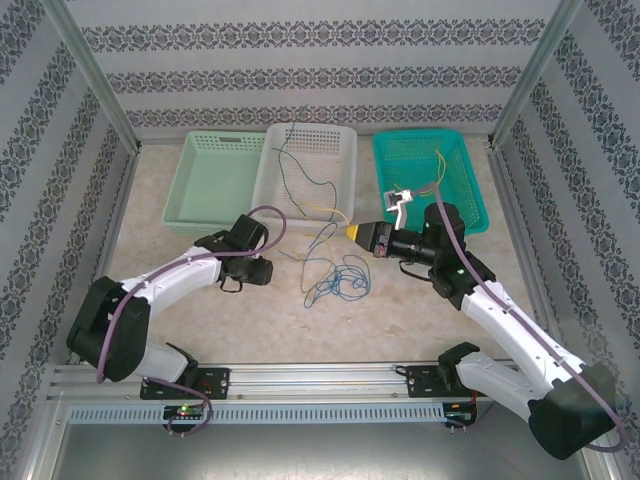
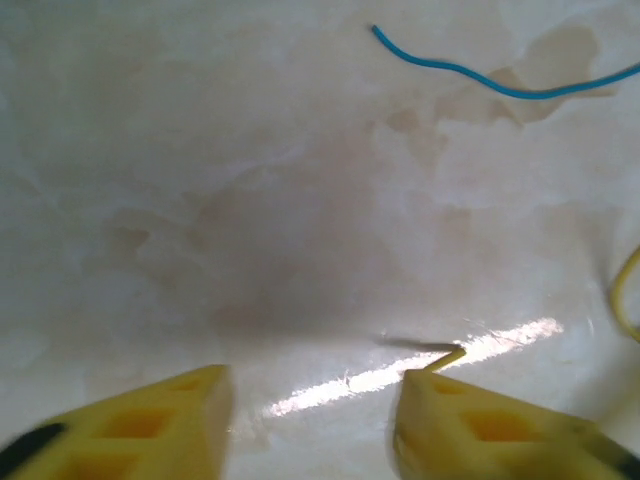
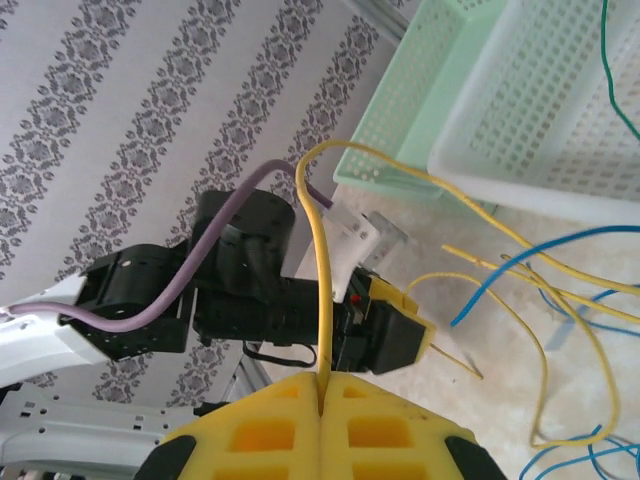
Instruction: Untangle the cables
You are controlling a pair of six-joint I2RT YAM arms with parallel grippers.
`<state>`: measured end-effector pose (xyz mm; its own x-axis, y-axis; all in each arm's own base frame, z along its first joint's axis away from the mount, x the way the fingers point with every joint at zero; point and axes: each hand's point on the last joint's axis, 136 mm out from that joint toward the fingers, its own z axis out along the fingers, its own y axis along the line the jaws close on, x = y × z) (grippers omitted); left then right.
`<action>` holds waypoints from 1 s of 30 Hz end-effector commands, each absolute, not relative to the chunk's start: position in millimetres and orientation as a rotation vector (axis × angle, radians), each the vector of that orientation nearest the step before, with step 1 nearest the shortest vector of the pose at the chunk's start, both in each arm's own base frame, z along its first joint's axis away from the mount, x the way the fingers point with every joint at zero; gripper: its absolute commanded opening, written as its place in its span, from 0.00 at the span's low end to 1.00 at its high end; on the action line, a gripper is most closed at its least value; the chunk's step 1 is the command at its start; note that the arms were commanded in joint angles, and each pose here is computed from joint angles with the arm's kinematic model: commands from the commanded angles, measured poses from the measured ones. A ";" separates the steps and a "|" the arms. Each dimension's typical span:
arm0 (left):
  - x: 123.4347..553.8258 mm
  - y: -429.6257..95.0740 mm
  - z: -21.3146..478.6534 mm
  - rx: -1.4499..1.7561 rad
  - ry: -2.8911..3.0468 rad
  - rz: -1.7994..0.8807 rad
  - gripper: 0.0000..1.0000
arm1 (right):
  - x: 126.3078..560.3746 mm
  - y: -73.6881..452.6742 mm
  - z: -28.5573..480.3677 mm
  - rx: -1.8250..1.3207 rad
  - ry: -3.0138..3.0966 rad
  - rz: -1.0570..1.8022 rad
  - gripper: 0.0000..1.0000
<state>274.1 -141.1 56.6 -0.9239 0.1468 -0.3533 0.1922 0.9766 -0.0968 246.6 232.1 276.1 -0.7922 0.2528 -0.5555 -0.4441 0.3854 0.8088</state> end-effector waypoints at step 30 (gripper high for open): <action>315.7 -196.2 212.0 0.334 2.166 -0.575 0.81 | 245.6 241.7 317.5 -0.258 1.869 1.433 0.00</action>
